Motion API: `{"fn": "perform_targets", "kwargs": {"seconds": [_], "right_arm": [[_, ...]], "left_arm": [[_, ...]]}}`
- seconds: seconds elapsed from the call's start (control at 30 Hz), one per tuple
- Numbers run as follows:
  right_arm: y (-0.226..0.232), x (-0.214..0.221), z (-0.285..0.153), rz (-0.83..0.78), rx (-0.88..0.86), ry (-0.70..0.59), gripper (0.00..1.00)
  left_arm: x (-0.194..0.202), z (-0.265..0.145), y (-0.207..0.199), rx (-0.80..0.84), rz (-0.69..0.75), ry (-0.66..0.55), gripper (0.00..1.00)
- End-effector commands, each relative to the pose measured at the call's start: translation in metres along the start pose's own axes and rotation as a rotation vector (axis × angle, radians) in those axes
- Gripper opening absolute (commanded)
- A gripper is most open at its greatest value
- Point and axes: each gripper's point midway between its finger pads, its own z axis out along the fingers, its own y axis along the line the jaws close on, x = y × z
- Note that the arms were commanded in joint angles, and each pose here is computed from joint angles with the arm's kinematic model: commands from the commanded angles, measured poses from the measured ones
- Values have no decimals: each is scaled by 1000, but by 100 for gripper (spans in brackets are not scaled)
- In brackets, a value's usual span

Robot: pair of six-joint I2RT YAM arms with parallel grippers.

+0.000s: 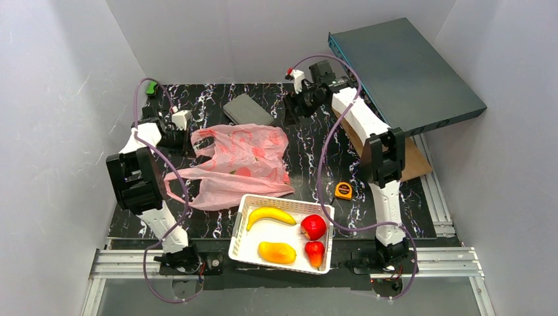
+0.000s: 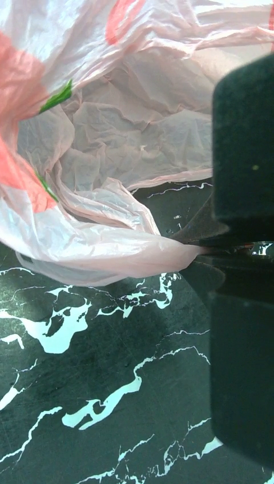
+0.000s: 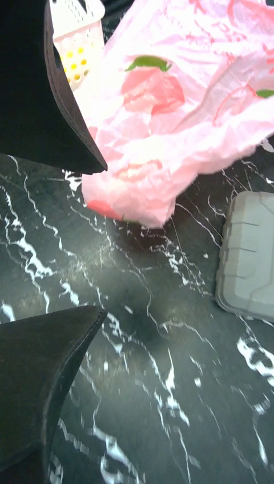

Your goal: Place the fake fruits into the plastic bag and tie a complex knot

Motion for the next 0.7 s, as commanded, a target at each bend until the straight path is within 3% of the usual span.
{"fn": "perform_targets", "kwargs": {"seconds": [0.0, 0.43, 0.53, 0.6, 0.63, 0.67], "right_arm": [[13, 8, 15, 160, -103, 18, 92], [32, 32, 43, 304, -300, 79, 86], [42, 38, 43, 345, -357, 100, 74], [49, 40, 37, 361, -378, 111, 72], [53, 39, 32, 360, -390, 111, 65], [58, 36, 25, 350, -401, 107, 43]], "left_arm": [[-4, 9, -16, 46, 55, -8, 0], [-8, 18, -17, 61, 58, -8, 0], [-14, 17, -17, 60, 40, -19, 0], [-16, 16, -18, 61, 31, -24, 0], [-17, 15, -19, 60, 34, -25, 0], [-17, 14, -18, 53, 40, -26, 0]]}}
